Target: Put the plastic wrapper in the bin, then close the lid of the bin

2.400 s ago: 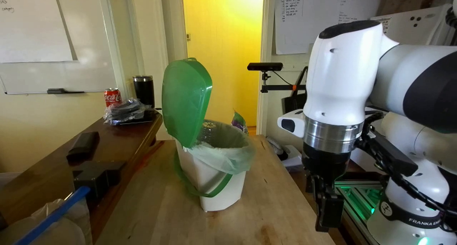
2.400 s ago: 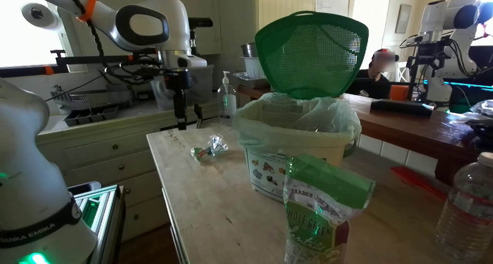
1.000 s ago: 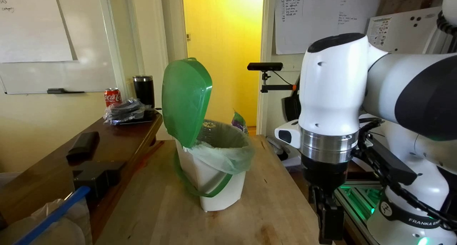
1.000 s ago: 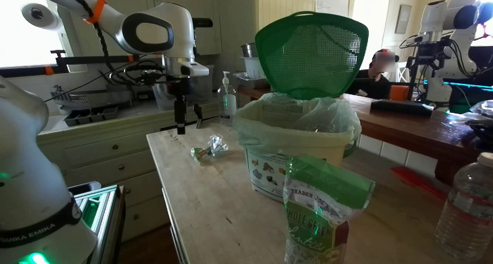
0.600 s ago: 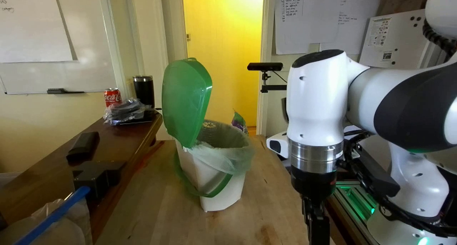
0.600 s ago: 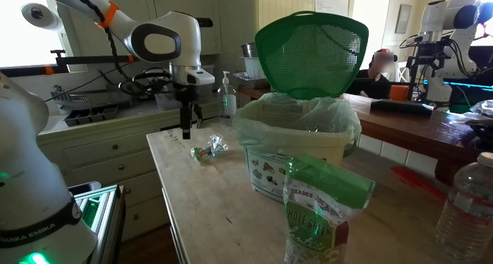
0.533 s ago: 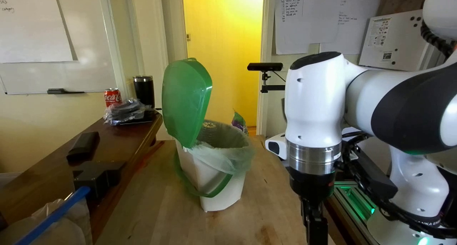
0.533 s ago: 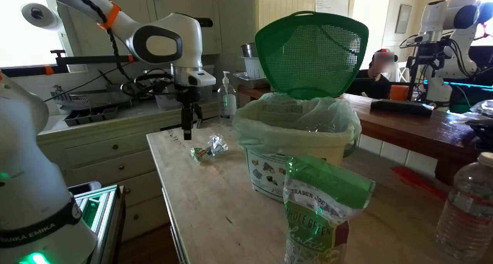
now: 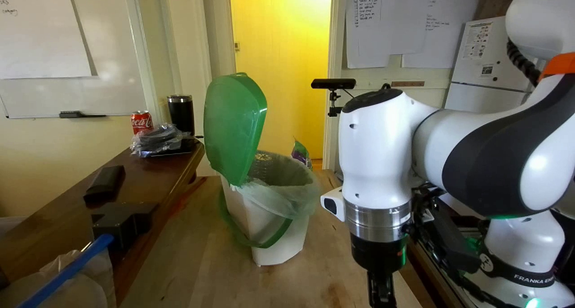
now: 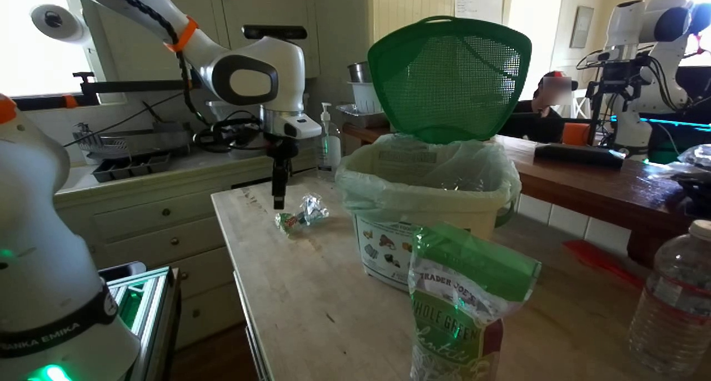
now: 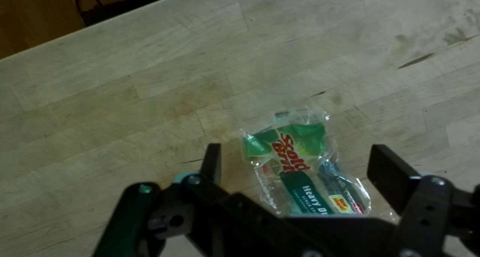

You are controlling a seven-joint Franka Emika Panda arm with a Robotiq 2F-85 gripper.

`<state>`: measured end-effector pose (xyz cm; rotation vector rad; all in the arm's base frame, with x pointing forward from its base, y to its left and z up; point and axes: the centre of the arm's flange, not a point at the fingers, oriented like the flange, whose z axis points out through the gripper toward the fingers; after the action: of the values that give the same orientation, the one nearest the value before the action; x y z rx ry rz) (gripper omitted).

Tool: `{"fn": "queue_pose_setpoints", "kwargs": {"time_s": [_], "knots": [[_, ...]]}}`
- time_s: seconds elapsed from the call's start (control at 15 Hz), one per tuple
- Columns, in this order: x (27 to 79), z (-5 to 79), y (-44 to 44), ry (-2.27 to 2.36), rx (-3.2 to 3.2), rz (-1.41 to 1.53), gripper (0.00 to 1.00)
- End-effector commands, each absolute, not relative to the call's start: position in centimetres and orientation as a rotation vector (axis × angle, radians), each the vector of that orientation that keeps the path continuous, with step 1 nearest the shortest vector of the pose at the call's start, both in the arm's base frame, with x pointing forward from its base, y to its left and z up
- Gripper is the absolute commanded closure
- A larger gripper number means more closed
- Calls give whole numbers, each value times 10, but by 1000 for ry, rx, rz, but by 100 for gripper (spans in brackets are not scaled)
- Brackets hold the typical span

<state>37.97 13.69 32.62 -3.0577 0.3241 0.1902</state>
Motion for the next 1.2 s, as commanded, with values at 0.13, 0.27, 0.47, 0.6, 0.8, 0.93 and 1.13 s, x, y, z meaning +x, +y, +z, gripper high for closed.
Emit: {"fn": "queue_pose_setpoints", "kwargs": {"time_s": [0.13,0.27,0.47,0.6,0.8,0.93,1.13], "knots": [[395,304,149,338,-3043,263,0],[396,299,152,333,-3043,290,0],[399,288,156,329,-3051,319,0],[401,282,158,325,-3056,324,0],[407,275,160,268,-3084,307,0],[411,271,160,207,-3110,284,0],[415,265,160,106,-3139,217,0]]}}
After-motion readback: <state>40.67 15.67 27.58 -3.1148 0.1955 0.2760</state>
